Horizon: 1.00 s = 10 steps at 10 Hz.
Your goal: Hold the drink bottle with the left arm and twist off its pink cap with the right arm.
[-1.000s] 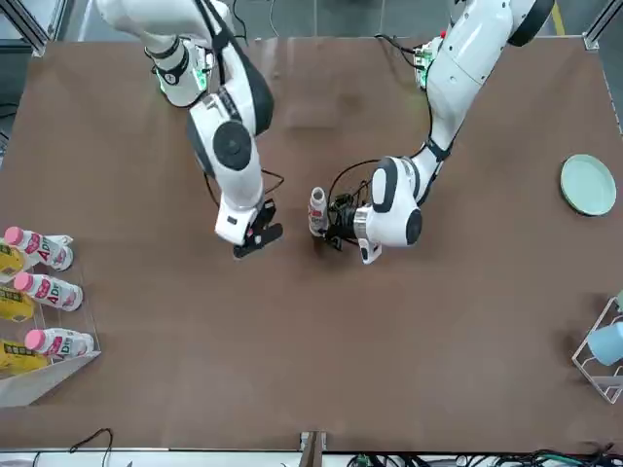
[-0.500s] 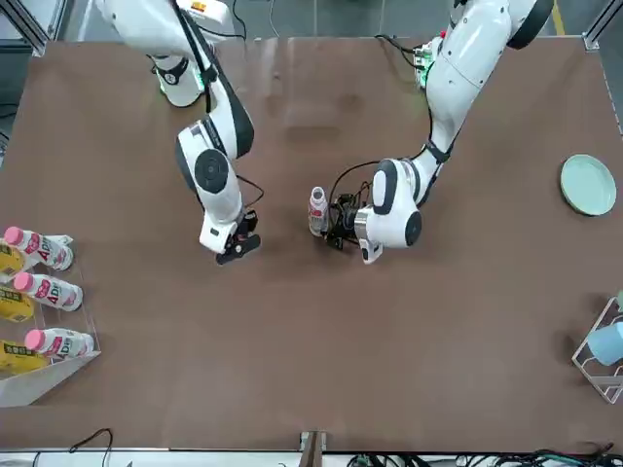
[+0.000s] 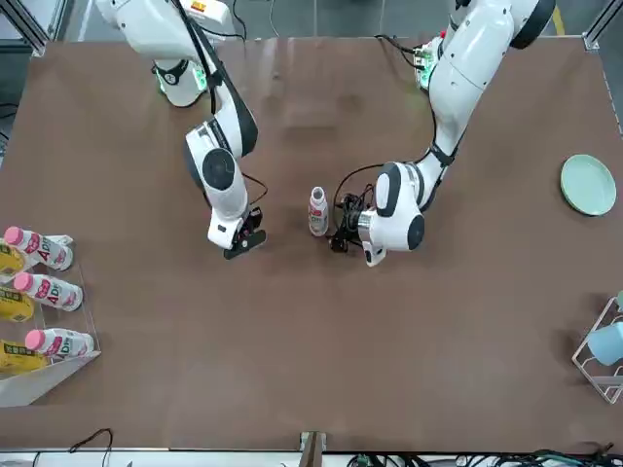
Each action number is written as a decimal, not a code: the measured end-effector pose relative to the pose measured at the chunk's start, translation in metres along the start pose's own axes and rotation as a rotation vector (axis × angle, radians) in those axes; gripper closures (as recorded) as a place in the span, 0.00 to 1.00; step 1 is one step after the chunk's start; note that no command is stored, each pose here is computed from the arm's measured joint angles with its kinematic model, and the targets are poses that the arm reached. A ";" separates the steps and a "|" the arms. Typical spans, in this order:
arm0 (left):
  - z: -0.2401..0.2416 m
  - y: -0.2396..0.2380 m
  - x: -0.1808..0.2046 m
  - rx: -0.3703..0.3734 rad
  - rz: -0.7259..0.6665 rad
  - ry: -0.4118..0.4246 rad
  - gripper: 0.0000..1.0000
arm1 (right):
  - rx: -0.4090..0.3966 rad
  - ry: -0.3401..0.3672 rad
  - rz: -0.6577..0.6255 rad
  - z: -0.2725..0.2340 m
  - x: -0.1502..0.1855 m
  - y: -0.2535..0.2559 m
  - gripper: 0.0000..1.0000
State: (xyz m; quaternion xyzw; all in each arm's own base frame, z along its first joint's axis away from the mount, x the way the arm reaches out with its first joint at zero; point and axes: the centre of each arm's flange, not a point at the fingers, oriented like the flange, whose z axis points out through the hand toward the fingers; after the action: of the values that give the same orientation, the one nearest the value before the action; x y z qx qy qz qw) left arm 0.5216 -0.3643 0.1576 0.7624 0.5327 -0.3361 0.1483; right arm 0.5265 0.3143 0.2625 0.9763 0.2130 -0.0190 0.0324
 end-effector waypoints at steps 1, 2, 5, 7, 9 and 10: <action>-0.006 0.002 0.005 0.002 0.004 0.007 0.00 | 0.000 -0.005 0.000 0.004 0.000 0.000 0.53; -0.012 0.002 0.008 0.008 0.014 0.016 0.00 | 0.000 -0.008 -0.001 0.006 0.000 0.000 0.52; -0.022 0.001 0.000 0.056 0.064 0.039 0.00 | 0.000 -0.006 -0.004 0.006 0.000 -0.002 0.30; -0.035 0.002 0.002 0.052 0.080 0.057 0.00 | 0.000 0.009 -0.001 -0.009 0.004 -0.001 0.06; -0.052 0.004 0.008 0.047 0.097 0.077 0.00 | -0.007 0.021 0.016 -0.062 0.008 0.008 0.00; -0.061 0.004 0.011 0.047 0.132 0.090 0.00 | -0.010 0.041 0.039 -0.104 0.006 0.022 0.00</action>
State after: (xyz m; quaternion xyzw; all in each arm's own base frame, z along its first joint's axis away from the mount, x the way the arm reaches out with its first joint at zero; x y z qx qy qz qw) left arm 0.5491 -0.3224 0.1938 0.8134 0.4796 -0.3034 0.1281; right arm 0.5438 0.3046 0.3675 0.9803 0.1946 0.0026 0.0330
